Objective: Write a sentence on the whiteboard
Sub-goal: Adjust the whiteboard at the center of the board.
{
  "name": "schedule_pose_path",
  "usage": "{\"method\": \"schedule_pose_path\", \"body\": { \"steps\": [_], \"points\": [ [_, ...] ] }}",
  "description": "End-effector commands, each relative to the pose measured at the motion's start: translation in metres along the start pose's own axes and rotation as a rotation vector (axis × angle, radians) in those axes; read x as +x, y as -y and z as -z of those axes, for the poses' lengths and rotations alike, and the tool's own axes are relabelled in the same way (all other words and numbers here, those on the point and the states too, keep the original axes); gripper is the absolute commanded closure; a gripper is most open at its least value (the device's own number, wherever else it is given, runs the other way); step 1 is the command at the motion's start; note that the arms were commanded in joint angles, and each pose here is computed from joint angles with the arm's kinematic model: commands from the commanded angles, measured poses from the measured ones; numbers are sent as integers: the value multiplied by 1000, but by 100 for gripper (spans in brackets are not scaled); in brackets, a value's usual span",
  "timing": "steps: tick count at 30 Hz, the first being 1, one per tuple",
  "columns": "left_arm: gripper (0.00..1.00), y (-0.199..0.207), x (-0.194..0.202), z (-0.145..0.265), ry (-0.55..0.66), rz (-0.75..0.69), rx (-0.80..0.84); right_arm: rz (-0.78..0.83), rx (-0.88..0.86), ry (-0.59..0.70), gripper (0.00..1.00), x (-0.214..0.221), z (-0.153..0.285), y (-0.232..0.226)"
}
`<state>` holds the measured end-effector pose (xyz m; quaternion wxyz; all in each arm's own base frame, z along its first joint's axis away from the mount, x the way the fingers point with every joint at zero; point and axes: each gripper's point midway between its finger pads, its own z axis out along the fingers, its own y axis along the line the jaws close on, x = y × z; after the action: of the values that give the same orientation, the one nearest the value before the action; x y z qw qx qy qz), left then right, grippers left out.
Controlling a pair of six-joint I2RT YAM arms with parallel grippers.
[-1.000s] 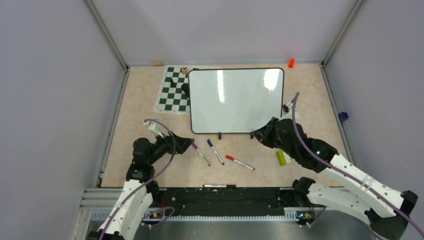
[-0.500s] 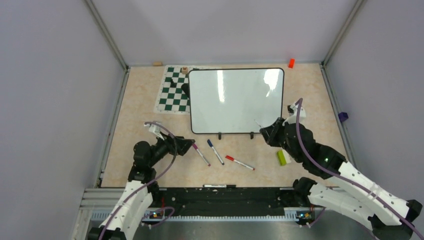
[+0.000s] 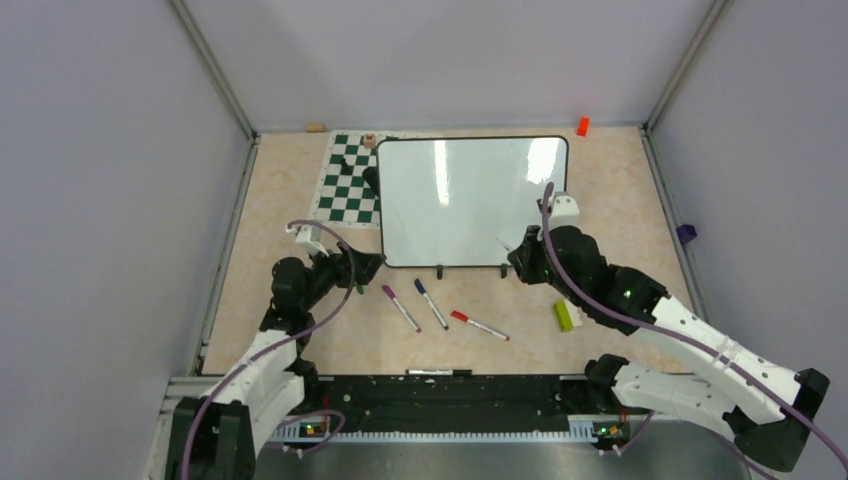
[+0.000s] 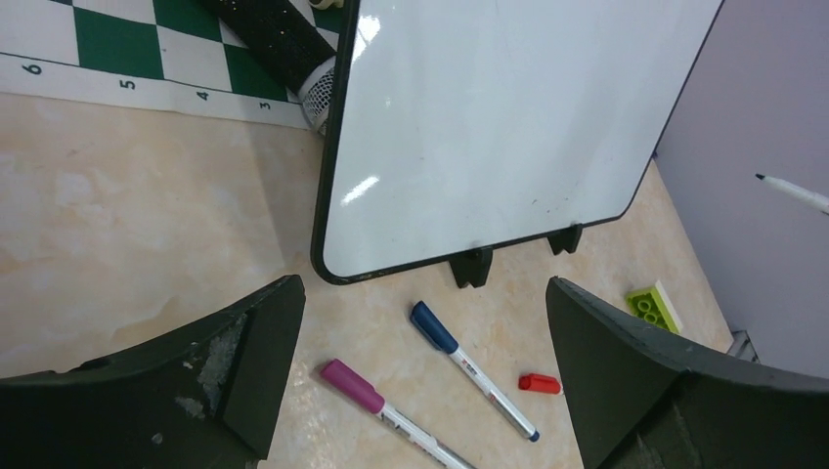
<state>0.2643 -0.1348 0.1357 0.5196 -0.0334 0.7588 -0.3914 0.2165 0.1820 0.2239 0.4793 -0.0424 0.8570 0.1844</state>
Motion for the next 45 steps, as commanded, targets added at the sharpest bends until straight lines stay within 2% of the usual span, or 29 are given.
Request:
{"method": "schedule_pose_path", "body": {
  "steps": [1,5,8,14,18,20,25,36,45],
  "points": [
    [1,9,-41,-20,103,-82,43,41,-68,8,100,-17,11,-15],
    [1,5,-58,-39,118,-109,38,41,-94,37,100,-23,16,-17],
    [4,4,-59,-60,51,-149,71,20,-133,71,100,-26,22,-20],
    [5,-1,-57,-99,-21,-139,156,11,-218,113,100,-32,40,-26],
    [5,-16,-54,-119,-43,-104,135,-5,-256,114,100,-31,49,-29],
    [8,-15,-51,-124,-60,-93,167,-11,-271,112,100,-30,53,-30],
    [22,4,-39,-119,-90,-54,289,-22,-281,101,100,-25,56,-29],
    [31,29,-1,-86,-158,-35,358,-36,-274,38,100,-10,47,-30],
    [37,19,21,-77,-216,-44,249,-17,-288,-21,100,-3,35,-41]
  ]
}}
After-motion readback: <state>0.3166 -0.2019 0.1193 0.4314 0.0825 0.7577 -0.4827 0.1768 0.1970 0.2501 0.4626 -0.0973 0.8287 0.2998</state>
